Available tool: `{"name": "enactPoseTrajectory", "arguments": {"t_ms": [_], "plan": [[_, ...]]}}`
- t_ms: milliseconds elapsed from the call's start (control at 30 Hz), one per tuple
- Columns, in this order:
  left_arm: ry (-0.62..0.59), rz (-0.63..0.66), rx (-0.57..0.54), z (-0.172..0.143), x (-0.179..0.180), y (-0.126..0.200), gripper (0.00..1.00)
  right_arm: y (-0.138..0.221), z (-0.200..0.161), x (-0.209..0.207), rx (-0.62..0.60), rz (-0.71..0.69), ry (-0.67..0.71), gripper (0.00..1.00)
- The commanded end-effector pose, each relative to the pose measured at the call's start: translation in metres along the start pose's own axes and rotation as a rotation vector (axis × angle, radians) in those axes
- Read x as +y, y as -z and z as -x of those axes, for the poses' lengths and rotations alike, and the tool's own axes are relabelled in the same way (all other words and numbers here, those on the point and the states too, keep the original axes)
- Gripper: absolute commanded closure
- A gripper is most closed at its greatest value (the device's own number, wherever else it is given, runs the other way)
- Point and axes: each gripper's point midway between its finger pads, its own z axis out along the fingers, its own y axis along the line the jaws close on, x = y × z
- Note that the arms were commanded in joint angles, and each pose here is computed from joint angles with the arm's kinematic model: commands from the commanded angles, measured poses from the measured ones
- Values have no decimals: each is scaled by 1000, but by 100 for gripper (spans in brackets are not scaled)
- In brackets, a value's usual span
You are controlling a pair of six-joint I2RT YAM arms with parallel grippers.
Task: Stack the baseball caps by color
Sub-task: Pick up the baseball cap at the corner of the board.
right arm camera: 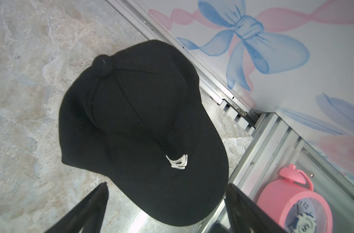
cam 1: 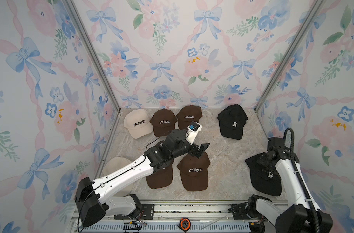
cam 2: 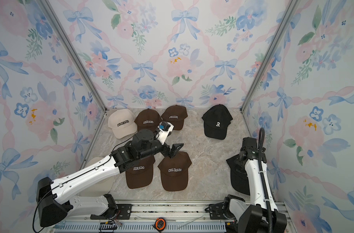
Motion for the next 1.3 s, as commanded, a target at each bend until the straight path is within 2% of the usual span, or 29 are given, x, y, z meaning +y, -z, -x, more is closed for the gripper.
{"name": "enactPoseTrajectory", "arguments": {"t_ms": [0, 200, 633, 700, 1133, 1200, 1267], "plan": [[-1, -5, -2, 4, -2, 1, 2, -15, 1, 3, 26, 10, -49, 9], [-16, 0, 16, 4, -2, -11, 2, -35, 3, 5, 55, 9, -25, 10], [-41, 20, 41, 5, 1, -33, 2, -58, 14, 31, 108, 118, 0, 18], [-47, 26, 43, 5, 2, -36, 2, -60, 16, 34, 119, 125, 8, 24], [-53, 38, 59, 2, 5, -48, 2, -61, 21, 43, 147, 144, 35, 79], [-55, 42, 62, 1, 6, -49, 2, -61, 20, 45, 158, 152, 38, 86], [-55, 44, 60, 1, 7, -50, 2, -60, 20, 46, 161, 155, 45, 88]]}}
